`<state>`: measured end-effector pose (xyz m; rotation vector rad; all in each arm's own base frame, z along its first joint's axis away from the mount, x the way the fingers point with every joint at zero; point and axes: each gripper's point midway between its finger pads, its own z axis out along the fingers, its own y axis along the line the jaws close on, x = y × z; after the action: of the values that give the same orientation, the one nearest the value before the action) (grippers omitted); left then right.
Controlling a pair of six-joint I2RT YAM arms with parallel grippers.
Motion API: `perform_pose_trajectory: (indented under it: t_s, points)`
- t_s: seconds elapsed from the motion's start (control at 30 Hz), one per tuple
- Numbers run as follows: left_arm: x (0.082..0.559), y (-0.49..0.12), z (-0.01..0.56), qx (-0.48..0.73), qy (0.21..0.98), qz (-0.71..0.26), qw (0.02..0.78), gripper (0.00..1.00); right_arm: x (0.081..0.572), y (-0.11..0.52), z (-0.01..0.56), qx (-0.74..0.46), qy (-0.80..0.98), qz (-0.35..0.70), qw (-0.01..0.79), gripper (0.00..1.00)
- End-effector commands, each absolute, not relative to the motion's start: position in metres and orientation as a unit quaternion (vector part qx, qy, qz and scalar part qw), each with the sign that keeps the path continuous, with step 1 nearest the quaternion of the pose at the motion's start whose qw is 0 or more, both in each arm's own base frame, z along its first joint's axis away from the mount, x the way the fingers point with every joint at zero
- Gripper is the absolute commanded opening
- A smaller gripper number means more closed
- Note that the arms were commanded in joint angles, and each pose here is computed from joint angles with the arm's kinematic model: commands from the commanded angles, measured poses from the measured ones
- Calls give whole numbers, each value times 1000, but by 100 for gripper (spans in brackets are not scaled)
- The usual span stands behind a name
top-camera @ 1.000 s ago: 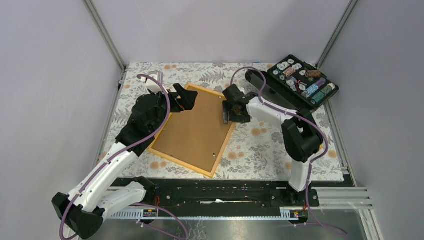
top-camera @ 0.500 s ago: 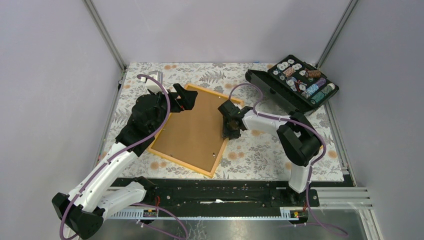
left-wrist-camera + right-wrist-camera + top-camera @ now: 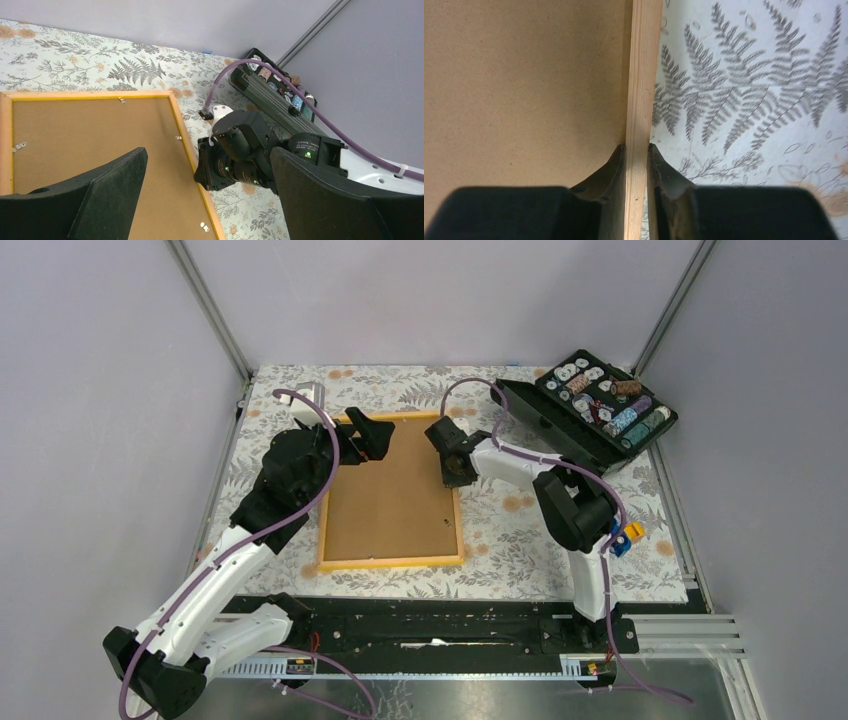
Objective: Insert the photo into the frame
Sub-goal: Adjust the photo frame at the center of the board, then install the photo frame at the center of the board.
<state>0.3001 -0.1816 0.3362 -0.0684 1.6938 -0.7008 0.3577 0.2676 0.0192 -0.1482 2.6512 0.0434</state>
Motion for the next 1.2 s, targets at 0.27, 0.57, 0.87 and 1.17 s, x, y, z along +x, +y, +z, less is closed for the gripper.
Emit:
perform_pose_trajectory:
  t_s: [0.27,0.57,0.87,1.17]
  points:
    - [303,-179,351,-28,712,-306,631,98,350,263,65,-78,967,52,235,58]
    - [301,-178,355,-29,708,-308,635,98,296,279,57,-109,970,70,207,78]
    - [300,-178,356,-29,708,-309,635,98,274,283,36,-121,975,71,172,70]
    - [301,-179,354,-28,709,-310,633,98,265,274,23,-124,978,55,158,62]
